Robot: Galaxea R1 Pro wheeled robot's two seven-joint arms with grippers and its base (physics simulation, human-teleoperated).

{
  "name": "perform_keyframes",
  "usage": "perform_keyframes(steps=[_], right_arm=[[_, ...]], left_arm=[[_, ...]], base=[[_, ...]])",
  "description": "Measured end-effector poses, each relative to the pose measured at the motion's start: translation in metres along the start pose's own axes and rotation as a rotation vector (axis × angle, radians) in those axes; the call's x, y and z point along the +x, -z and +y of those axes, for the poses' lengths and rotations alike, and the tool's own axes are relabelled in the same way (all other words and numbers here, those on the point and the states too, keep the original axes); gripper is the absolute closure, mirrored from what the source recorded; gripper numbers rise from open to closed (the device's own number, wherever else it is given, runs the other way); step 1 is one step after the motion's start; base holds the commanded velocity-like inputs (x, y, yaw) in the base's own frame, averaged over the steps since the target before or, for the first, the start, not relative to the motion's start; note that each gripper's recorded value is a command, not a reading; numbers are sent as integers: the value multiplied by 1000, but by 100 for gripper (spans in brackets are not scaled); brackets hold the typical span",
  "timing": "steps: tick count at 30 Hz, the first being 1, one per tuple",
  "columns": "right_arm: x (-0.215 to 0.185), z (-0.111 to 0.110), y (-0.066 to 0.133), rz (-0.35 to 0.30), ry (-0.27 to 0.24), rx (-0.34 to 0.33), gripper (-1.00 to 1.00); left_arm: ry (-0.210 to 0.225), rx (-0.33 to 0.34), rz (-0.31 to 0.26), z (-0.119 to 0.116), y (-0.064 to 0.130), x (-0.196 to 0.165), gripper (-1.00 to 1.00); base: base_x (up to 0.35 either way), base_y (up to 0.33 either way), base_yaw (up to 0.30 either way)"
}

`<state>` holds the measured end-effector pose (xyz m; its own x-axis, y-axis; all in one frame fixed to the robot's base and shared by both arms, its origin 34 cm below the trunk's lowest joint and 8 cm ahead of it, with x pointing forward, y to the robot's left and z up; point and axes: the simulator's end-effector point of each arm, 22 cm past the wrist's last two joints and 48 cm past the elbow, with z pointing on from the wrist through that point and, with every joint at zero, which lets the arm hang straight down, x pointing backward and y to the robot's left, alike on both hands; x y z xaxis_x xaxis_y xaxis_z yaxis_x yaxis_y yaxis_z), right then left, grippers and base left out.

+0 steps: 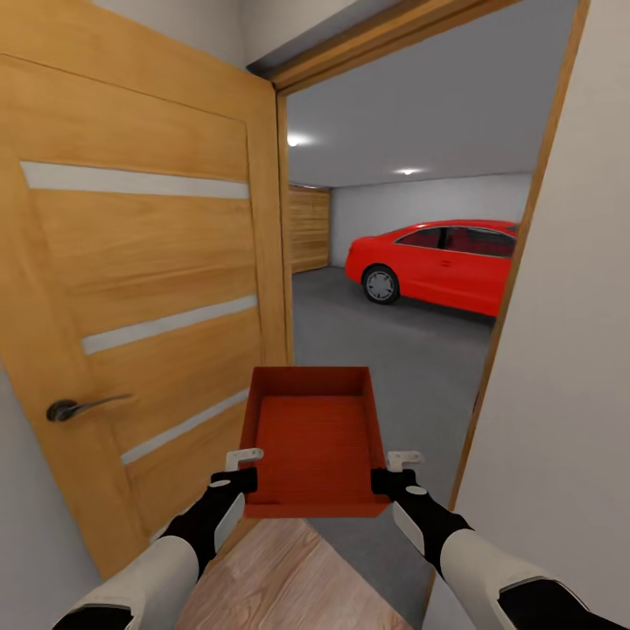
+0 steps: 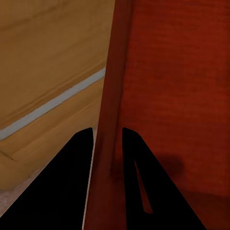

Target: Move the two storage containers from the living room to the garage. In the garage, place one container on the floor and stack the other container on top of it (either order is fine).

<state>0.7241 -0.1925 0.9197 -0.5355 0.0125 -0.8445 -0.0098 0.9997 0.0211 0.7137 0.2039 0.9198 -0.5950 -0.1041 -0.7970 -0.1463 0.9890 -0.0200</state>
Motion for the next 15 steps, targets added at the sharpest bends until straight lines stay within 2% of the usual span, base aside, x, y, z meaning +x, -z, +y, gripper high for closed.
perform_keyframes(steps=[15], right_arm=[[0,0,0,-1,0,0,100]], left_arm=[[0,0,-1,0,0,0,100]], base=[[211,173,-230]])
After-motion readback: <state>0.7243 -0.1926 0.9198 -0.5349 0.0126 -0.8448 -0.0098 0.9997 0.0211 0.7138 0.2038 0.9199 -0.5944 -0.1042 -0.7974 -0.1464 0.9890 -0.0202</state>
